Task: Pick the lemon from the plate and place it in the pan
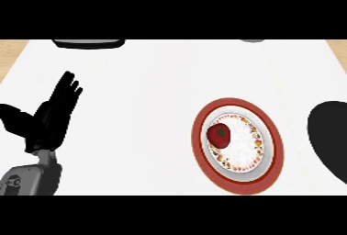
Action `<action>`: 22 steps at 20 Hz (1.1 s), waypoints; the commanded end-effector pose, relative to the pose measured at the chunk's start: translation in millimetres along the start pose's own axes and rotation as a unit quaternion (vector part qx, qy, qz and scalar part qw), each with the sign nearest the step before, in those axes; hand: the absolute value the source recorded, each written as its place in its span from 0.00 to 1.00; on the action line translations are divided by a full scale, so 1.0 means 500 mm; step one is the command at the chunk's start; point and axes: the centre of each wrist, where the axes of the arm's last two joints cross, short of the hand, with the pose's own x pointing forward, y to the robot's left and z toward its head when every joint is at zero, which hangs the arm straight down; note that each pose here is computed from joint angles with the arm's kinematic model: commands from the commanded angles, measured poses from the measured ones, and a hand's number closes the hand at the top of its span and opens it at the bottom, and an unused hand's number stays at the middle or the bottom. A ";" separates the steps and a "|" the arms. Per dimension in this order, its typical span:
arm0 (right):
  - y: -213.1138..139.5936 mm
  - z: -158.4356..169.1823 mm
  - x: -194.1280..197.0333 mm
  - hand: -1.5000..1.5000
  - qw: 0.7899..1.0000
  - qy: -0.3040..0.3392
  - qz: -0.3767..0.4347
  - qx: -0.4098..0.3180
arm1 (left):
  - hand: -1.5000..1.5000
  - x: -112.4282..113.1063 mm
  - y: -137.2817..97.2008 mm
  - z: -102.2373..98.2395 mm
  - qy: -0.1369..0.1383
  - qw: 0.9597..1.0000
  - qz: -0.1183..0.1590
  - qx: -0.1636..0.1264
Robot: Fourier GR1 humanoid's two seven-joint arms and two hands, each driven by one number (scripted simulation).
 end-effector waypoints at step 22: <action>-0.011 0.071 -0.255 0.00 0.933 0.100 -0.342 -0.043 | 0.50 0.008 0.042 0.008 -0.002 1.000 -0.001 0.012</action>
